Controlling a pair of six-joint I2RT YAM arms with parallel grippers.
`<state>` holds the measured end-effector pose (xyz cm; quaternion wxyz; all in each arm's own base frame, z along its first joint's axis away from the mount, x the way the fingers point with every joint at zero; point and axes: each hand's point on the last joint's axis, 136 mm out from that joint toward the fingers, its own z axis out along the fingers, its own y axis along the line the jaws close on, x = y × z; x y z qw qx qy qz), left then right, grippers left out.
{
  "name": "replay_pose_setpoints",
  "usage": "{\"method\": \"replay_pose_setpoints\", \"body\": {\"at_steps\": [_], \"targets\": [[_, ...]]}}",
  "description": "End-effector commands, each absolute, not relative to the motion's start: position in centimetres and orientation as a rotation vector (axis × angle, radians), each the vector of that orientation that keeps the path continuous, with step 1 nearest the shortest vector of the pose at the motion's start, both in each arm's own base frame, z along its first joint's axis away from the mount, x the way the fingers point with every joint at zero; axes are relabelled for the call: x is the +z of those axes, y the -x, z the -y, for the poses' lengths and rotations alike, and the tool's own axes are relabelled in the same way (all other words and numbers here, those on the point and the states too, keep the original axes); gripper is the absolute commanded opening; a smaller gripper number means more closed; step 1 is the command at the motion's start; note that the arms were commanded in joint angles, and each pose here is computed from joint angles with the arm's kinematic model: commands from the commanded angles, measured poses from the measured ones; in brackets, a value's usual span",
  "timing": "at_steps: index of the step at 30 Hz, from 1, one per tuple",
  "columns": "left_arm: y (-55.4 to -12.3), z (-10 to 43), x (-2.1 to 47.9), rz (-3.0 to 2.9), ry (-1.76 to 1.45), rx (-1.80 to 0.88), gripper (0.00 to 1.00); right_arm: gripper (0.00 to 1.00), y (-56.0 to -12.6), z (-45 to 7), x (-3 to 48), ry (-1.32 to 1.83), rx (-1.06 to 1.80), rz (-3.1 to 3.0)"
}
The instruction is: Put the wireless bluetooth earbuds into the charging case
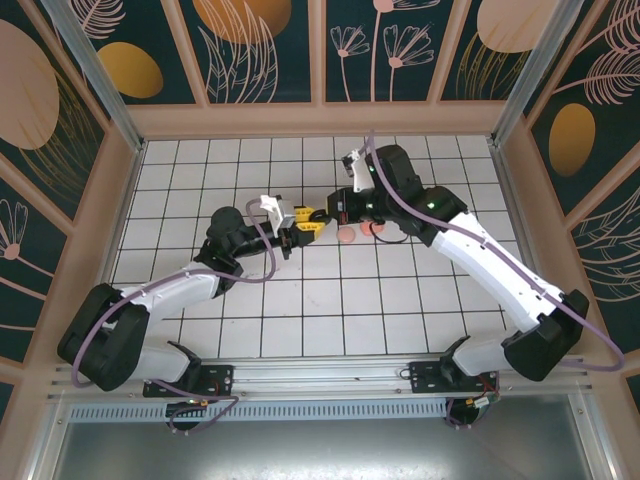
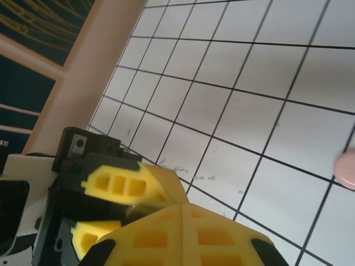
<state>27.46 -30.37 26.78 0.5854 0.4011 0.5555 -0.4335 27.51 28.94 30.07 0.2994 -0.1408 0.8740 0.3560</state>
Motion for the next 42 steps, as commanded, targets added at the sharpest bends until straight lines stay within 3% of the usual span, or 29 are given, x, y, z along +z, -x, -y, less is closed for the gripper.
{"method": "replay_pose_setpoints", "body": {"at_steps": [1,9,14,17,28,35,39,42], "targets": [[-29.8,29.4,29.2,-1.293,-0.775,-1.006,0.00,0.07,-28.6,-25.4,29.3,0.163,0.870,-2.333],[-33.1,28.8,22.1,-1.676,-0.476,-1.086,0.00,0.17,-29.5,-20.4,23.3,-0.078,0.689,-2.355],[-35.1,28.7,15.9,-1.963,-0.293,-1.078,0.00,0.42,-29.4,-18.5,21.1,-0.152,0.637,-2.355],[-35.8,28.8,13.4,-2.047,-0.198,-1.092,0.00,0.51,-29.4,-18.0,20.6,-0.172,0.629,-2.349],[-38.1,29.4,5.1,-2.321,-0.025,-1.027,0.02,0.53,-29.8,-16.3,19.4,-0.210,0.570,-2.344],[-38.6,29.7,2.5,-2.400,-0.001,-0.992,0.05,0.53,-29.9,-15.7,19.5,-0.221,0.567,-2.336],[-38.7,29.6,1.6,-2.428,-0.006,-0.967,0.15,0.54,-29.9,-15.5,19.7,-0.225,0.574,-2.332],[-38.8,29.4,1.4,-2.440,-0.013,-0.937,0.30,0.55,-29.9,-15.4,20.0,-0.226,0.577,-2.325]]}}
